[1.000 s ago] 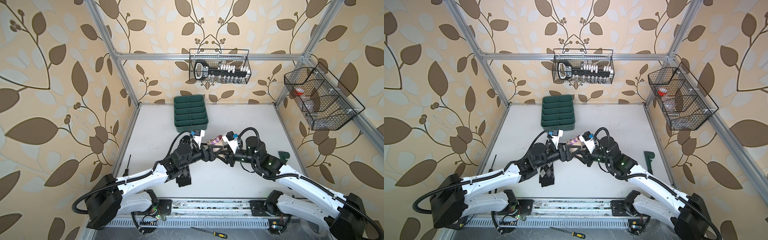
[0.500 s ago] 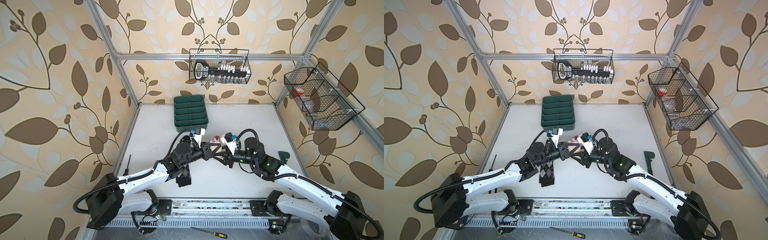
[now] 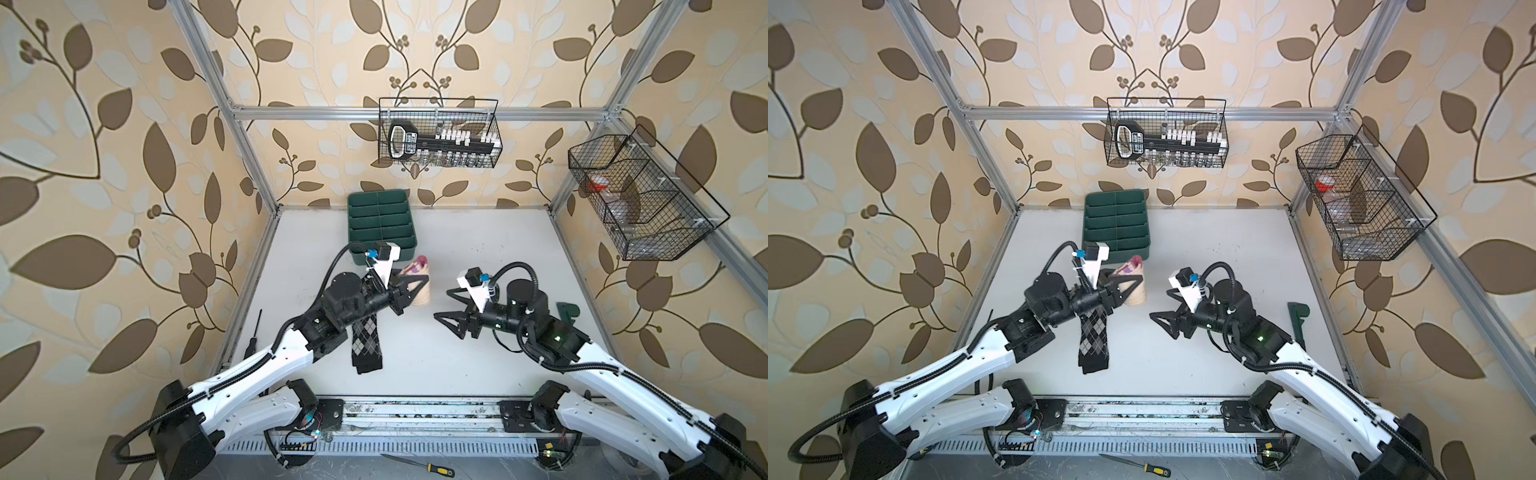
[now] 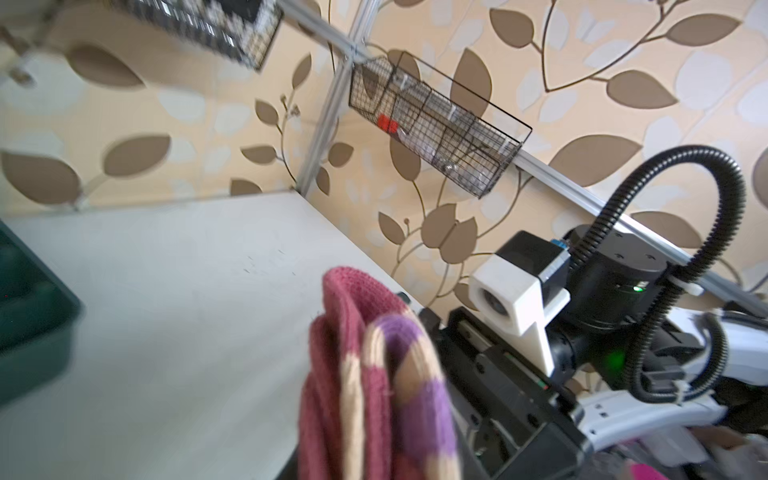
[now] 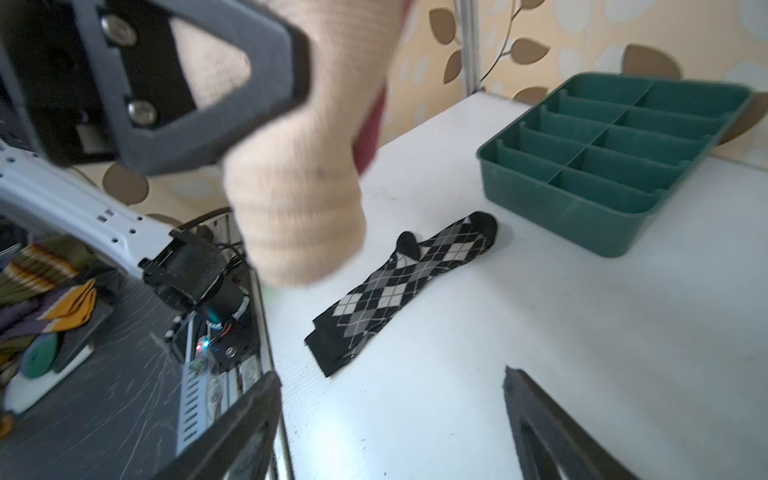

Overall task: Roll the socks
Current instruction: 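Grasp the roll with the left gripper while the right gripper releases and withdraws, then carry the rolled sock with the left gripper over the green tray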

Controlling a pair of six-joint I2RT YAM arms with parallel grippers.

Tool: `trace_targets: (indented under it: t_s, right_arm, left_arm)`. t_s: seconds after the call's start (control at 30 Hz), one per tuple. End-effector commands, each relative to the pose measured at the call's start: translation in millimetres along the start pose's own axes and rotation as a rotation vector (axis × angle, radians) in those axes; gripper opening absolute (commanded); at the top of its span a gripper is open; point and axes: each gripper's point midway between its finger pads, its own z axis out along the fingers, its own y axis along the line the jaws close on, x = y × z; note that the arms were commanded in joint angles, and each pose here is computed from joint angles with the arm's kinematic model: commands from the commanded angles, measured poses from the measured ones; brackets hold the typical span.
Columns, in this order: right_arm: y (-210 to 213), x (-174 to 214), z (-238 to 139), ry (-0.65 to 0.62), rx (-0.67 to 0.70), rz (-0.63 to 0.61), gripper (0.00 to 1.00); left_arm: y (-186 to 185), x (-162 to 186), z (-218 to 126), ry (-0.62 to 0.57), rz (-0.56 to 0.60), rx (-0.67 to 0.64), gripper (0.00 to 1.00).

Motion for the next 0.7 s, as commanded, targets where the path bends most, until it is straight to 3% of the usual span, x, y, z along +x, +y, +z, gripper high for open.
trace_targets:
  t_s: [0.0,0.23,0.37,0.5,0.67]
  right_arm:
    - [-23.2,11.3,-19.6,0.018,0.115,-0.001,0.85]
    - [-34.0,23.3,-47.0,0.007,0.207,0.034,0.85]
    - [-25.9,34.0,-53.1,0.002,0.176,0.067,0.84]
    - [-20.1,39.4,-56.6,-0.009,0.152,0.076,0.84]
    - [-15.9,48.8,-50.8,0.007,0.112,0.097,0.84]
  left_arm:
    - [2.4,-15.7,-13.0,0.091,0.3,-0.04,0.0]
    - [66.1,-3.9,-5.0,0.418,0.766,-0.225,0.0]
    - [136.0,1.8,-5.4,0.685,0.841,-0.363,0.0]
    - [201.1,-1.9,-1.3,0.806,0.865,-0.467,0.0]
    - [258.0,2.1,11.7,0.938,0.881,-0.483,0.0]
